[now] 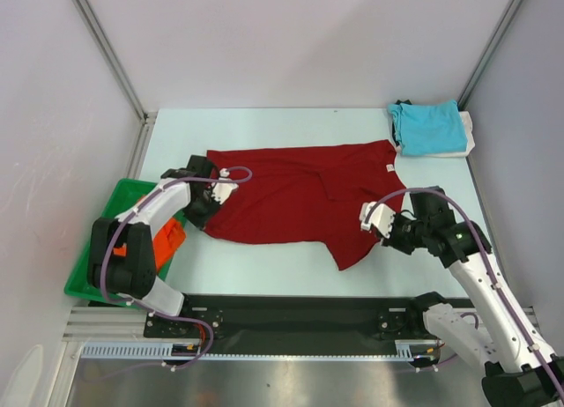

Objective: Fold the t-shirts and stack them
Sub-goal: Fold the tshirt

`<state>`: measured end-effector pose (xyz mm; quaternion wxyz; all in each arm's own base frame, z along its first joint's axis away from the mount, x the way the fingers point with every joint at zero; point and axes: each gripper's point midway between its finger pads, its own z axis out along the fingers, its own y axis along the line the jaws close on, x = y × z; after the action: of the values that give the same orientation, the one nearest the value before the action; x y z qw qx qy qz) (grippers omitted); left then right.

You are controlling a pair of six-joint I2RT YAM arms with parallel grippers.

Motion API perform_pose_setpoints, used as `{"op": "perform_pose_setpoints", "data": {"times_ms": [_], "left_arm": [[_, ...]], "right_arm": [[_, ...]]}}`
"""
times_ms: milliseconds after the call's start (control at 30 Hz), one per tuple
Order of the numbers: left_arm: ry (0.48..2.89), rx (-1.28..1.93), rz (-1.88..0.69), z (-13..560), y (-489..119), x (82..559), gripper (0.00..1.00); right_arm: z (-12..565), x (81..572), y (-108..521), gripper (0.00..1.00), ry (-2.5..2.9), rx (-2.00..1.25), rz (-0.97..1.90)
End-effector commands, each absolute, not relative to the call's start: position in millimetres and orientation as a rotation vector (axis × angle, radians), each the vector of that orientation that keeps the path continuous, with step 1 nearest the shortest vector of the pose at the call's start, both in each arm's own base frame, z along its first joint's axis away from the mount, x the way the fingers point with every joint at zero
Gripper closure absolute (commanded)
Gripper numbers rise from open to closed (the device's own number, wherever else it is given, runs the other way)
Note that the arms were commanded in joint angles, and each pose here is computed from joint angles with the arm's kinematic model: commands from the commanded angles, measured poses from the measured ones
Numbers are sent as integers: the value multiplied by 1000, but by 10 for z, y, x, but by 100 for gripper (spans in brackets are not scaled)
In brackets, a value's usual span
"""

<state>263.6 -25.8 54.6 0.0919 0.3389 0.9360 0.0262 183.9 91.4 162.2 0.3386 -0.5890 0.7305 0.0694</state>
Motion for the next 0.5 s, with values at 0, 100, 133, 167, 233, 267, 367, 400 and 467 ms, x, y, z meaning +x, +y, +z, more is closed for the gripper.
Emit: {"op": "perform_pose_setpoints", "data": {"times_ms": [0, 100, 133, 167, 233, 267, 367, 400, 467], "left_arm": [[2703, 964, 111, 761, -207, 2794, 99], [2693, 930, 101, 805, -200, 2826, 99], [2692, 927, 99, 809, -199, 2830, 99], [2691, 925, 99, 814, -200, 2834, 100], [2683, 918, 98, 833, -209, 2866, 100], [2682, 913, 96, 842, -216, 2890, 99], [2665, 894, 95, 887, -237, 2965, 100], [2658, 889, 96, 902, -241, 2990, 100], [2651, 878, 99, 936, -243, 3043, 100]], "right_arm": [[1896, 2095, 884, 100, 1895, -1366, 120], [1985, 2273, 790, 100, 1919, -1259, 100], [2008, 2323, 770, 100, 1925, -1229, 101], [2035, 2389, 777, 100, 1938, -1194, 128], [2106, 2548, 668, 100, 1956, -1104, 120], [2150, 2650, 657, 100, 1960, -1072, 133], [2255, 2870, 560, 100, 1972, -994, 141], [2276, 2922, 490, 100, 1980, -961, 134], [2321, 3051, 487, 100, 1977, -946, 142]]}}
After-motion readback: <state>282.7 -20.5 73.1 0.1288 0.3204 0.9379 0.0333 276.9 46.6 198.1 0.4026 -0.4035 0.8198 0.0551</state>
